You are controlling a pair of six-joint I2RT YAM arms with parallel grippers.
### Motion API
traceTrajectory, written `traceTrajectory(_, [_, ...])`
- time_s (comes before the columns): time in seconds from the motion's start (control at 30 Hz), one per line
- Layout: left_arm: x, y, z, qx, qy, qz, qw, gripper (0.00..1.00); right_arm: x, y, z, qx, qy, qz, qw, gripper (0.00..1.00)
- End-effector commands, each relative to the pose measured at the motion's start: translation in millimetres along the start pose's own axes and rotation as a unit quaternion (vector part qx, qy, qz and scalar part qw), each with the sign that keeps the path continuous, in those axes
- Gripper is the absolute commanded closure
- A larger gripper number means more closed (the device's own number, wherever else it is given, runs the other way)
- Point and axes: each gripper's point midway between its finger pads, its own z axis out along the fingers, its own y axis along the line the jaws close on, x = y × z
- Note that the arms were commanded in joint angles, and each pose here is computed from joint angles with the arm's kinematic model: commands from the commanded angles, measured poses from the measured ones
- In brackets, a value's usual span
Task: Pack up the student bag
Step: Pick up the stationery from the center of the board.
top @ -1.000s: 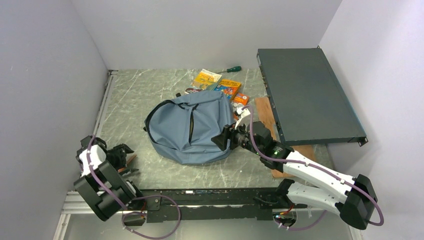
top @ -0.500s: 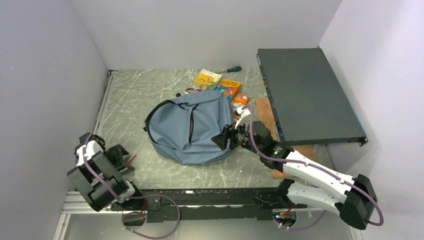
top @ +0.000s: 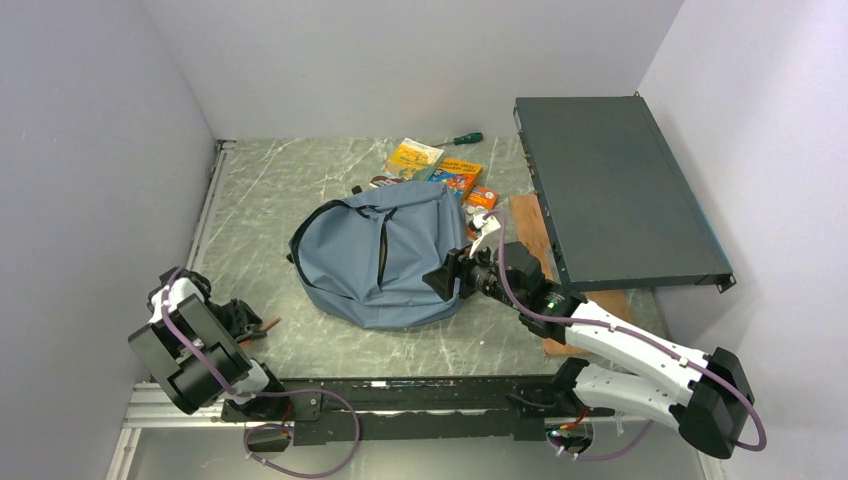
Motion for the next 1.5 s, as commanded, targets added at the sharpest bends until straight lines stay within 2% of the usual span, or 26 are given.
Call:
traceTrajectory(0.0, [-25.6,-22.2,6.6,0.028,-0.058,-0.01,0.998,0.62,-18.0,6.3,0.2,-0.01,-0.027,-0.005,1.0,0.38])
traceTrajectory(0.1, [-24.9,-22.8,9.2,0.029,-0.055,0.002,0.998,0.8,-18.2,6.4,0.6,-0.01,-0.026,-0.005,1.0,0.38])
traceTrajectory(0.27, [-22.4,-23.0,7.0,0.027,-0.055,0.044,0.997,1.0,-18.7,5.7,1.1,-0.006,-0.025,-0.005,1.0,0.38])
traceTrajectory(0.47, [-2.6,-32.6,-25.4,0.071,-0.086,0.143,0.983,1.0,-18.6,4.1,1.3,0.0,-0.021,-0.004,1.0,0.38])
traceTrajectory(0.6, [17.4,-36.6,-55.0,0.127,-0.113,0.209,0.963,1.0,-17.0,0.9,0.4,0.01,-0.016,-0.004,1.0,0.38])
traceTrajectory(0.7, [38.0,-45.3,-84.5,0.202,-0.123,0.287,0.928,1.0,-19.3,0.8,-0.9,0.013,-0.016,-0.004,1.0,0.38])
traceTrajectory(0.77, [53.7,-50.0,-106.6,0.254,-0.13,0.338,0.897,1.0,-15.6,-0.7,-3.2,0.019,-0.005,-0.001,1.0,0.38])
traceTrajectory(0.8, [66.2,-54.7,-118.9,0.292,-0.128,0.373,0.871,1.0,-15.5,-0.6,-3.6,0.019,-0.004,0.001,1.0,0.38])
traceTrajectory(0.87, [105.1,-57.1,-143.5,0.378,-0.09,0.463,0.796,1.0,-16.0,0.2,-3.4,0.019,-0.003,0.007,1.0,0.38])
traceTrajectory(0.97, [162.6,-50.4,-178.9,0.506,-0.028,0.553,0.661,1.0,-16.6,5.2,0.1,0.011,0.001,0.024,1.0,0.38])
traceTrajectory(1.03, [191.0,-38.4,-193.8,0.543,-0.008,0.607,0.581,1.0,-18.6,12.8,3.3,-0.005,0.005,0.038,0.999,0.38])
traceTrajectory(1.13, [226.3,-16.1,-192.2,0.519,0.015,0.702,0.488,1.0,-27.3,26.3,8.3,-0.03,0.012,0.061,0.998,0.37])
traceTrajectory(1.27, [261.5,17.9,-179.1,0.456,0.032,0.803,0.382,1.0,-44.3,46.1,13.0,-0.073,0.029,0.09,0.993,0.37])
traceTrajectory(1.33, [276.4,34.6,-177.3,0.438,0.028,0.838,0.325,1.0,-58.6,54.4,14.9,-0.095,0.029,0.11,0.989,0.36])
traceTrajectory(1.37, [283.5,43.1,-178.1,0.434,0.029,0.853,0.288,1.0,-63.2,57.1,16.1,-0.104,0.031,0.12,0.987,0.35])
traceTrajectory(1.47, [301.4,68.1,-177.7,0.417,0.032,0.883,0.213,1.0,-75.3,63.6,20.6,-0.123,0.04,0.142,0.981,0.32])
